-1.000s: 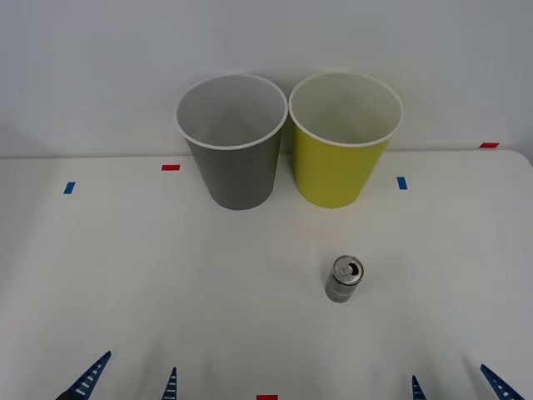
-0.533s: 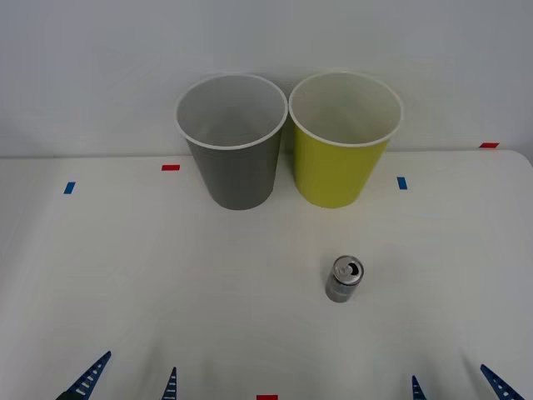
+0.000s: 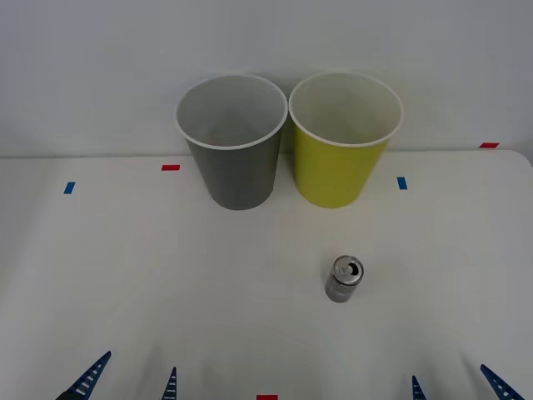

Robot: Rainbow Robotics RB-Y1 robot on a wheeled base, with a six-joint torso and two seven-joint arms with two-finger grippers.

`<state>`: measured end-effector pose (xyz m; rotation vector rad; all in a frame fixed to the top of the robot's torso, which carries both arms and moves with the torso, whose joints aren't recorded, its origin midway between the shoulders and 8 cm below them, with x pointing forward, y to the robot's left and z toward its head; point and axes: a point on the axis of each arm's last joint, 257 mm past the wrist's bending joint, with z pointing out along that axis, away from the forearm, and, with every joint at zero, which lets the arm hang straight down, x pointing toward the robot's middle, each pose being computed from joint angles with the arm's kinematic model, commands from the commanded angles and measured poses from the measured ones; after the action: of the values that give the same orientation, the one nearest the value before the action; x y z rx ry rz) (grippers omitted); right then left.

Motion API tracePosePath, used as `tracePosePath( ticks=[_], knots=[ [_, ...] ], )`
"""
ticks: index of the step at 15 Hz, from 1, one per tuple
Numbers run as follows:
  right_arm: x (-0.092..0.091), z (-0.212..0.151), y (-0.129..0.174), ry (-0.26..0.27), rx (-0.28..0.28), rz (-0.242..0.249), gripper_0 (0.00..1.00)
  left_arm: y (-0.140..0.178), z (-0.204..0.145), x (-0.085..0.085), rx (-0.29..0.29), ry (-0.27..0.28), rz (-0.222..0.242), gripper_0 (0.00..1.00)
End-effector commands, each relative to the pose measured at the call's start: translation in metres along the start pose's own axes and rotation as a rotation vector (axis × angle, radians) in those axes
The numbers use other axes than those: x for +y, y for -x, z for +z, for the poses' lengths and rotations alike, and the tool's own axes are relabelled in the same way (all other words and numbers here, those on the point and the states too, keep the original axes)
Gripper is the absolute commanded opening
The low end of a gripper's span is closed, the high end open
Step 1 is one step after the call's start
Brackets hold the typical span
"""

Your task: Put cans in the gray bin and PET bottles in the light green bin.

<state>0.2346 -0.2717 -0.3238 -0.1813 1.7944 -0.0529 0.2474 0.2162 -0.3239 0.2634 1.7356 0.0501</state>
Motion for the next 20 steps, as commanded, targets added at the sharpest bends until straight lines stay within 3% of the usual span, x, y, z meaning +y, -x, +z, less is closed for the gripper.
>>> tracePosePath(
  ticks=[1, 19, 20],
  knots=[
    [0.000, 0.000, 0.000, 0.000, 0.000, 0.000, 1.00, 0.000, 0.000, 0.000, 0.000, 0.000, 0.000, 1.00],
    [0.000, 0.000, 0.000, 0.000, 0.000, 0.000, 1.00, 0.000, 0.000, 0.000, 0.000, 0.000, 0.000, 1.00],
    [0.005, 0.000, -0.014, 0.005, 0.029, 0.005, 1.00, 0.000, 0.000, 0.000, 0.000, 0.000, 0.000, 1.00]
  ],
)
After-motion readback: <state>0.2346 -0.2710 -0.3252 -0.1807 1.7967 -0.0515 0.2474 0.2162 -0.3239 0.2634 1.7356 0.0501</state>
